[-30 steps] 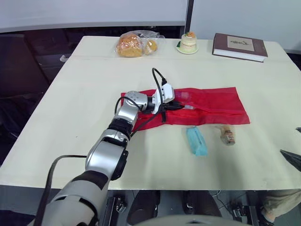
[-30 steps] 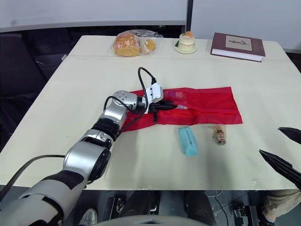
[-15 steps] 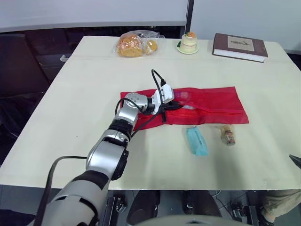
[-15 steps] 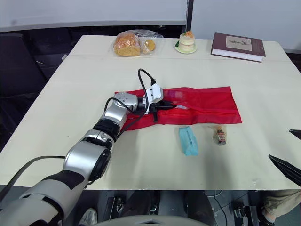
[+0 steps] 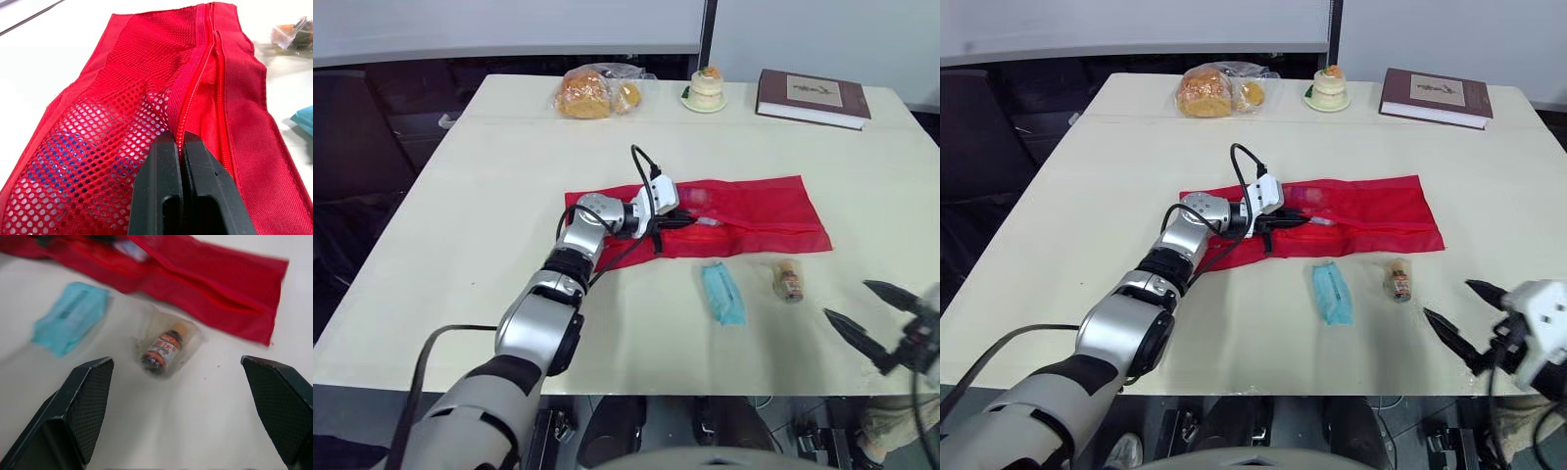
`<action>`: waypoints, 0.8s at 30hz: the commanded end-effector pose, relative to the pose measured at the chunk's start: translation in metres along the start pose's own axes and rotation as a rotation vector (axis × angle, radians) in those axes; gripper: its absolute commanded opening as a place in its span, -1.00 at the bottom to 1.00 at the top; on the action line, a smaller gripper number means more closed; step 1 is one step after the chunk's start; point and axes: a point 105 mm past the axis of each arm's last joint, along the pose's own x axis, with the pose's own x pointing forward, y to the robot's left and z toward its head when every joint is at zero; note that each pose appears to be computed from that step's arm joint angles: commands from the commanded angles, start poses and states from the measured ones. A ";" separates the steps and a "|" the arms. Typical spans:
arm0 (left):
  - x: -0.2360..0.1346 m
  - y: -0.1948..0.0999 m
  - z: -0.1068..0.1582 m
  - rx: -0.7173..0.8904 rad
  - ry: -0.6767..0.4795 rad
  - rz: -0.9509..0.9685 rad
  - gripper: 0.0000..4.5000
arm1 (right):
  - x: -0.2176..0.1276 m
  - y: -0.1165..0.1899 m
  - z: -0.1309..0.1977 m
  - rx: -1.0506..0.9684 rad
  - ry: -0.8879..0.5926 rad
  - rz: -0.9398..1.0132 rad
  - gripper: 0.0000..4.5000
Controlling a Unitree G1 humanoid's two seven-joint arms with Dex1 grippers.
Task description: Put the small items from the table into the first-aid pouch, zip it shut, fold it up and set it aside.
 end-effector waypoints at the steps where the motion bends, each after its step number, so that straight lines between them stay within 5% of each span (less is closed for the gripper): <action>1: 0.001 -0.001 0.013 0.028 -0.047 -0.007 -1.00 | 0.013 -0.003 -0.010 0.040 0.047 -0.066 0.98; 15: 0.003 -0.004 0.016 0.021 -0.060 -0.014 -1.00 | 0.057 0.017 -0.020 0.218 0.026 -0.126 0.98; 18: 0.004 -0.004 0.017 0.023 -0.060 -0.015 -1.00 | 0.058 0.016 -0.020 0.208 0.022 -0.132 0.30; 24: 0.004 -0.004 0.018 0.026 -0.061 -0.019 -1.00 | 0.058 0.011 -0.015 0.164 0.007 -0.145 -0.63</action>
